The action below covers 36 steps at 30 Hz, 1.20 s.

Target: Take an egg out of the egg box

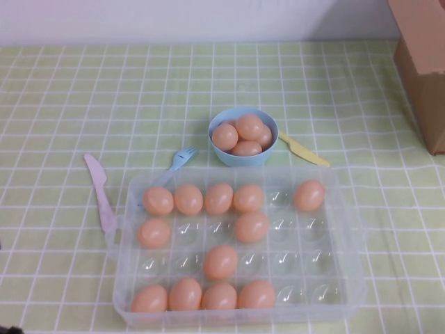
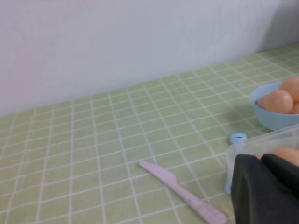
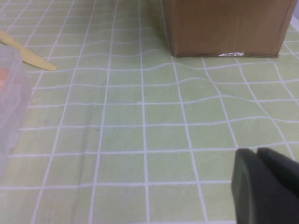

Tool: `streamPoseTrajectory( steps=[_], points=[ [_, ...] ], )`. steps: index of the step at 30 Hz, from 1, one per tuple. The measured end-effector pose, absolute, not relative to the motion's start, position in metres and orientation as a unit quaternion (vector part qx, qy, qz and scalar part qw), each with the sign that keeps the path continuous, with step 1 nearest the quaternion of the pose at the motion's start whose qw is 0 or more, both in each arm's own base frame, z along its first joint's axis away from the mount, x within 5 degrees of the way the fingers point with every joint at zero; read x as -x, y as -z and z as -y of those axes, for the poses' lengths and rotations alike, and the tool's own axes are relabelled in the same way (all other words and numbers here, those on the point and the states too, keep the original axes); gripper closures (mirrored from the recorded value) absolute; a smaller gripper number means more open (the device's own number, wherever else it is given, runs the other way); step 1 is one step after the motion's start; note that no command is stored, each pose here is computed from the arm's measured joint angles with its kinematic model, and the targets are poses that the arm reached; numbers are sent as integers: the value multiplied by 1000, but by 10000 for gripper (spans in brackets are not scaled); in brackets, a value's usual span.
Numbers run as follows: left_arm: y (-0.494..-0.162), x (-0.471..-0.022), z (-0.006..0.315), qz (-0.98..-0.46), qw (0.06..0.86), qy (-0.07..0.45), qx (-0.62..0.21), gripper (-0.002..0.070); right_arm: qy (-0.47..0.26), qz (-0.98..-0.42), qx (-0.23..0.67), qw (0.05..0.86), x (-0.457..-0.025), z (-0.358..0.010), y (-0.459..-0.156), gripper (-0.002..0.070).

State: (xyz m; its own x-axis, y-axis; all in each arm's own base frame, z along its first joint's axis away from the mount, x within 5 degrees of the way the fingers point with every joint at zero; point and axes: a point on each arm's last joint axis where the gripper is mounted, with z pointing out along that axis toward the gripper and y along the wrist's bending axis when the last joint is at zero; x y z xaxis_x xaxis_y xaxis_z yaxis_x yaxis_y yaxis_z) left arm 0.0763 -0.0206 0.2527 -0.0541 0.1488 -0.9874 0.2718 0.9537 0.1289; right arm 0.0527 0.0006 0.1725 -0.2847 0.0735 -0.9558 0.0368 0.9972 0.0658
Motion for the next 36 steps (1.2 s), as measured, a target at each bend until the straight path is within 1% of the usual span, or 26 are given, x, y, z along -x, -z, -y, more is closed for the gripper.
streamPoseTrajectory(
  steps=[7, 12, 19, 31, 36],
  points=[
    [-218, -57, 6, -706, 704, 4, -74, 677, -15, -801, -34, 597, -53, -1, -172, 694],
    [-199, -56, 4, -713, 699, -2, -51, 678, -15, -801, -34, 597, -53, -1, -172, 694],
    [-190, -56, 3, -739, 673, 10, -34, 678, -15, -801, -34, 597, -53, -1, -172, 694],
    [-174, -53, 1, -798, 601, 5, -30, 678, -15, -801, -34, 597, -53, -1, -172, 694],
    [-172, -53, 1, -803, 595, 5, -30, 678, -15, -801, -34, 597, -53, -1, -172, 694]
  ],
)
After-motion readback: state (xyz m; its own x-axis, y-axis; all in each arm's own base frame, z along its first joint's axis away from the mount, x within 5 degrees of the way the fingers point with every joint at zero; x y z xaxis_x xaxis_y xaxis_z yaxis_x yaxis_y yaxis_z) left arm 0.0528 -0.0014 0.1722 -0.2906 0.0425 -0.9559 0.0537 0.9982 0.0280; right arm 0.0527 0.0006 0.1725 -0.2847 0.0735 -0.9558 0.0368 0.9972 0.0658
